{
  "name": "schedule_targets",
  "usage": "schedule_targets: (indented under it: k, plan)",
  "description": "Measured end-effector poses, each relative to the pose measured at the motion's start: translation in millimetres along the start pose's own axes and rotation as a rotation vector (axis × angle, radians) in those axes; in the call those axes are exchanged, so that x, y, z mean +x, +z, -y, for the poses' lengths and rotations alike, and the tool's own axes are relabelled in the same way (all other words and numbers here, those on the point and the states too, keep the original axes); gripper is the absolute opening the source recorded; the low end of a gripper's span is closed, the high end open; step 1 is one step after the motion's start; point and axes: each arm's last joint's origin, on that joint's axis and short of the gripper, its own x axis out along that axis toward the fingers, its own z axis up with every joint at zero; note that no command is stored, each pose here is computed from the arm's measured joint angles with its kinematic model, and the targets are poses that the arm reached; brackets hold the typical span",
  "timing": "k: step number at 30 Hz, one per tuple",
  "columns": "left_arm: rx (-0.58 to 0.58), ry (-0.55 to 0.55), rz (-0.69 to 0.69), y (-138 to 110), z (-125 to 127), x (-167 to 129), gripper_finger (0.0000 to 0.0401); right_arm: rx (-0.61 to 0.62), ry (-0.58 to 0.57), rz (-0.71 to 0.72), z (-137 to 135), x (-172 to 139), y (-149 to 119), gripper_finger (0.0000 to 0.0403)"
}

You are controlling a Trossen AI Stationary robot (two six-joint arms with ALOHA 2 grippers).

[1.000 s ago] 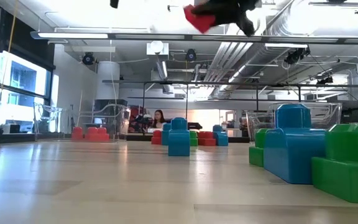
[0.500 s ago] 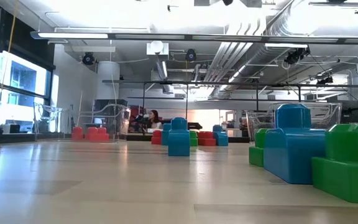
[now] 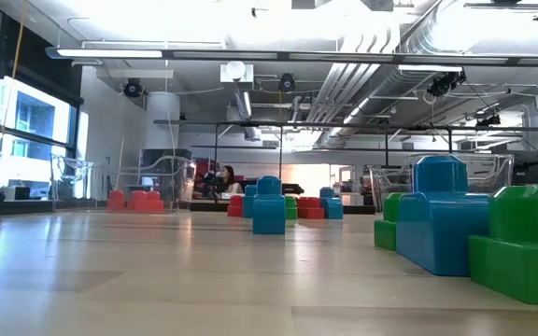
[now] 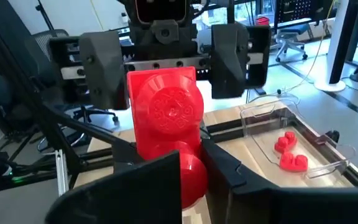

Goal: Sort blocks
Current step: Put the red game piece into the top left transparent bin

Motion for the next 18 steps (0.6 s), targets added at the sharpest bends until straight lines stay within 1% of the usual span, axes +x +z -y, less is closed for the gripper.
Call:
schedule_targets:
  k: [4,10,12,15,18]
  plan:
    - [-0.011,-0.008,0.008,-5.2,-0.1,5.9,0.0278,-0.004,0.012,0.008,-0.5,4.5,-1.0,0.0]
    - [-0.012,-0.01,0.021,-5.4,0.0,7.3,0.0278,-0.001,0.02,0.005,-0.8,7.1,-2.3,0.0]
    - [-0.012,-0.011,0.022,-5.4,0.1,7.4,0.0272,-0.001,0.021,0.006,-0.8,7.1,-2.3,0.0]
    - [-0.021,-0.011,0.027,-4.9,0.1,7.4,0.0241,-0.006,0.021,0.013,-0.9,7.0,-1.5,0.0]
    - [-0.038,-0.011,0.03,-4.6,0.4,7.4,0.0184,-0.022,0.019,0.024,-0.9,7.0,-0.5,0.0]
